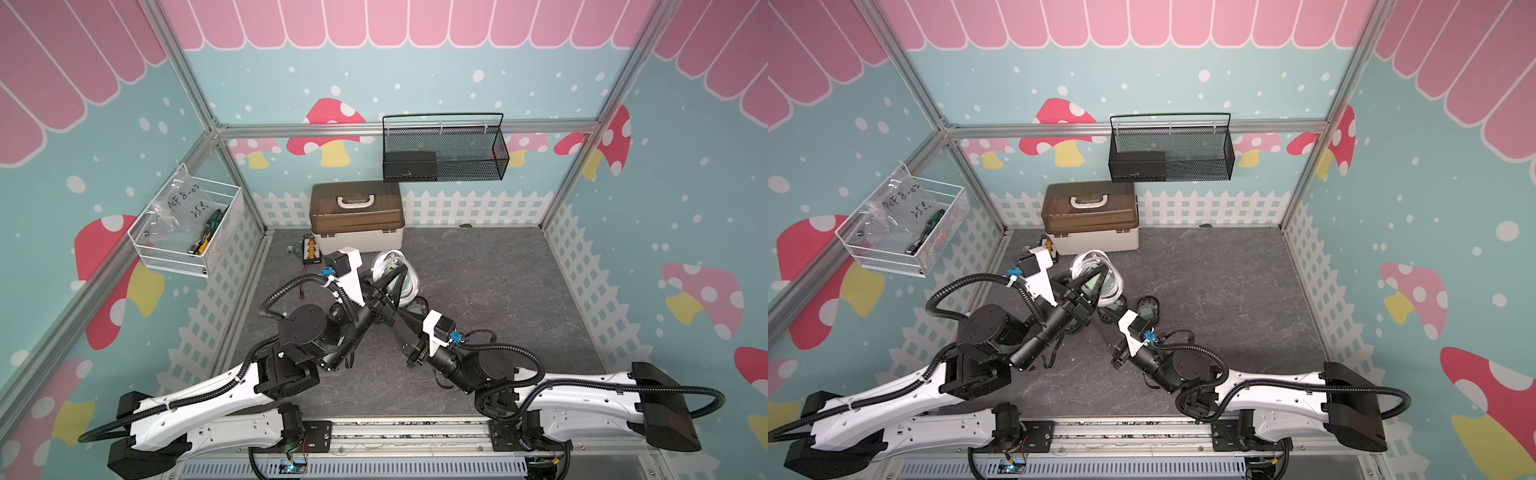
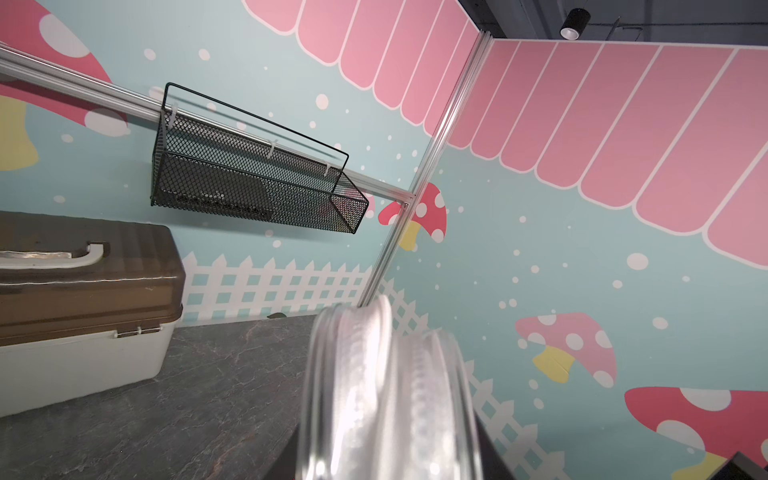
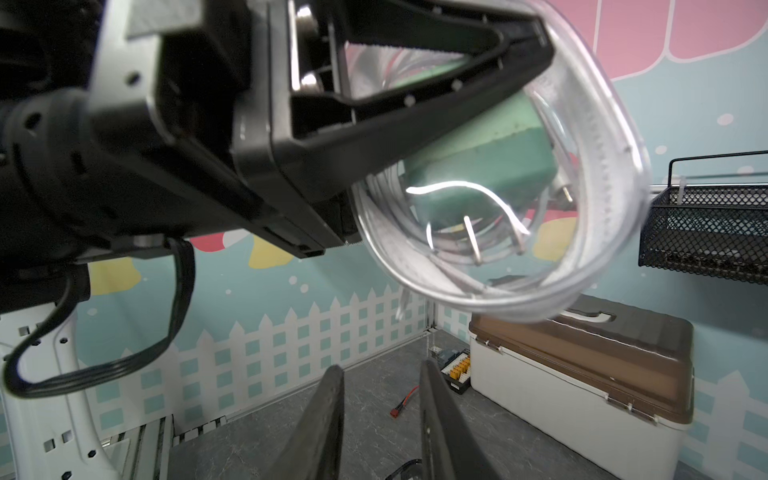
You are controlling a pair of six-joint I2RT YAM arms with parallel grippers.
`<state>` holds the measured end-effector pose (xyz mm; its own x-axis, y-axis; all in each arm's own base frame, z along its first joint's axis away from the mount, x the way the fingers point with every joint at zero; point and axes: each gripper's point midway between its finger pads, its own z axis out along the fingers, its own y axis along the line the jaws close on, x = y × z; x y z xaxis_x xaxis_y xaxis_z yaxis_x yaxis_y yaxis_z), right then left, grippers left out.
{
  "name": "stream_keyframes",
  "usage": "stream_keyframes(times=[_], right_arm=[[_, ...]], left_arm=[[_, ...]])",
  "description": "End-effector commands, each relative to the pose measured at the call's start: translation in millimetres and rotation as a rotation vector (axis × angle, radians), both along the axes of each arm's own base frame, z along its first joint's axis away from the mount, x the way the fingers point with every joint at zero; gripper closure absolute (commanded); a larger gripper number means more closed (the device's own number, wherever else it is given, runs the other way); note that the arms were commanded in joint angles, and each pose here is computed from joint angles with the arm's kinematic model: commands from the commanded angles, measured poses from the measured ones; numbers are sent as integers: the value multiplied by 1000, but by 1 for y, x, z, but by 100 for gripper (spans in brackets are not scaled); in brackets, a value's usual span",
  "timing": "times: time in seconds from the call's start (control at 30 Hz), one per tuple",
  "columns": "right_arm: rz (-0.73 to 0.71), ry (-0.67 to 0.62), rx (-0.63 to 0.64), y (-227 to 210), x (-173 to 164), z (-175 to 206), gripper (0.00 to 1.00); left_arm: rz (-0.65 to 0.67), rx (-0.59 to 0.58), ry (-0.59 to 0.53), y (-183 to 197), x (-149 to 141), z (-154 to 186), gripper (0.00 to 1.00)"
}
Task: Pack away charging kits
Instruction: Zip the zipper on the storage bag.
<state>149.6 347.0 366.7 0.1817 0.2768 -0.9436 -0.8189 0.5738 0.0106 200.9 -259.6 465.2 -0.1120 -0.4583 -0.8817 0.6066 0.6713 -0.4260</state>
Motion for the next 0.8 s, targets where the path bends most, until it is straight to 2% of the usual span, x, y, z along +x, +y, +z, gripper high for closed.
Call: stream_keyframes(times=[0.0,0.27,0.43,0.77], right_arm=[[-28,-29,68,-7,2,25,71],[-9,-44,95,-5,-1,42,71],[-56,-23,107,-5,7,47,72],[-59,-11,121,-2,10,53,81]], left_arm=[[21,-13,-24,8,-2,7,100],[24,-10,-14,4,1,0,100],[23,-5,-7,-1,2,-3,100],[25,0,-1,-5,5,-7,100]])
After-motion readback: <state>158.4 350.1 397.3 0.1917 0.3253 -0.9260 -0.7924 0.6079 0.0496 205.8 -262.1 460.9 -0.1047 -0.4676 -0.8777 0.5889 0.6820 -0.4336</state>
